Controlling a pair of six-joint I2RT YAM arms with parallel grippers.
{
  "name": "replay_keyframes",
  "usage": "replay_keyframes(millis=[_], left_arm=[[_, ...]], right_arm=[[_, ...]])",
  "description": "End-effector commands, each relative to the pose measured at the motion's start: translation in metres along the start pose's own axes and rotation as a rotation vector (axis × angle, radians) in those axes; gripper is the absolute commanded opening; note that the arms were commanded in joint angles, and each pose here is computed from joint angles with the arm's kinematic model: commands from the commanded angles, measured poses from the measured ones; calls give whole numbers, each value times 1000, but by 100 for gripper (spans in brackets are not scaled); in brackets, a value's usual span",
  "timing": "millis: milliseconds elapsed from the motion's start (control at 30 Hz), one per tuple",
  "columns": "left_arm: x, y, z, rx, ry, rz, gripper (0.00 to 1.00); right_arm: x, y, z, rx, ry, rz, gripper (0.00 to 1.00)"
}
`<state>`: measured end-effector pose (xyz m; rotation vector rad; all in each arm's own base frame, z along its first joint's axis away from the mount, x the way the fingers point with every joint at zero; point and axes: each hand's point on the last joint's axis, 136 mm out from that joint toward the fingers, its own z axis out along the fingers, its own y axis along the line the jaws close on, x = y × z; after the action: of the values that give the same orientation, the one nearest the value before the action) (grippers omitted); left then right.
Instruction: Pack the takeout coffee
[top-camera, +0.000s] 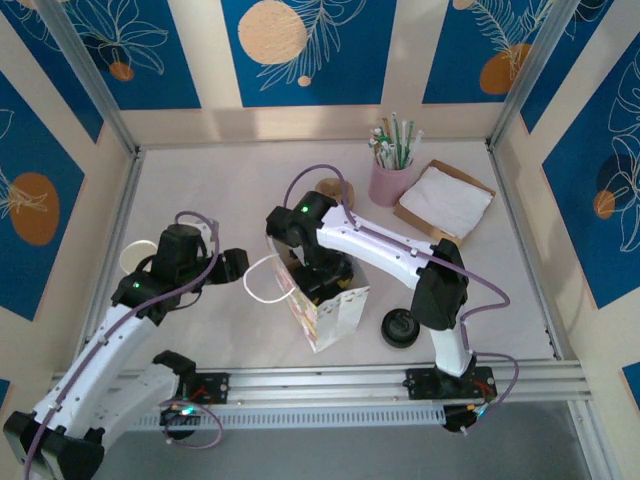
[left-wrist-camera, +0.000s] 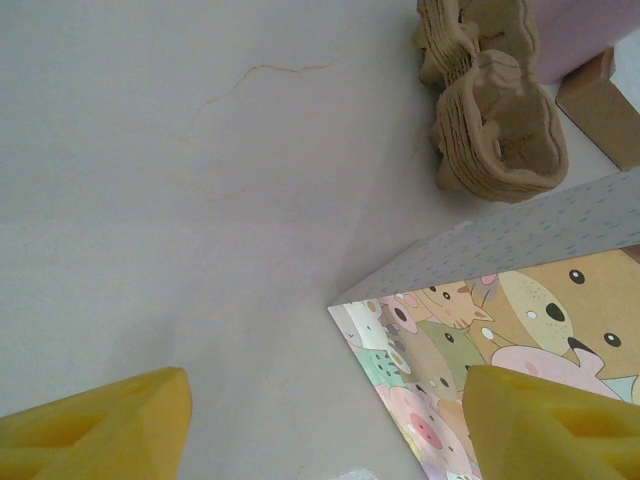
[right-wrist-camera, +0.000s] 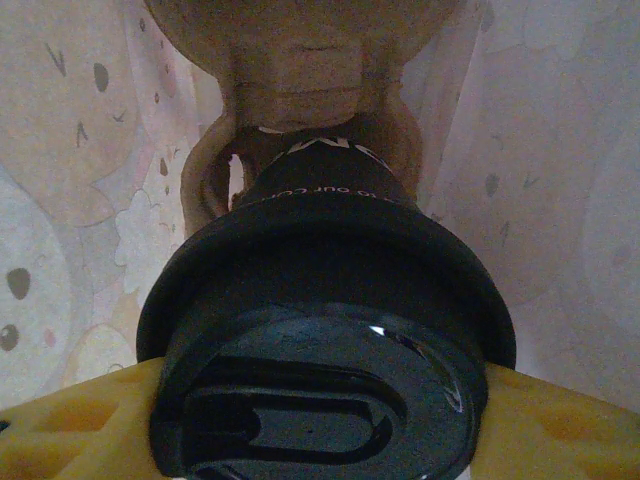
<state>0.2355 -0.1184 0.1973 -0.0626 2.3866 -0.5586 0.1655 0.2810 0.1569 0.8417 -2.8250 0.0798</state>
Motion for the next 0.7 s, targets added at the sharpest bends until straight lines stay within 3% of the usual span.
replay_keyframes(millis=[0, 667], left_arm=[[-8, -6, -7, 20, -17, 8, 72], [-10, -7, -8, 22, -18, 9, 72]], right_arm=[[9, 2, -11, -23, -17, -18, 63], [7, 4, -12, -25, -34, -27, 63]])
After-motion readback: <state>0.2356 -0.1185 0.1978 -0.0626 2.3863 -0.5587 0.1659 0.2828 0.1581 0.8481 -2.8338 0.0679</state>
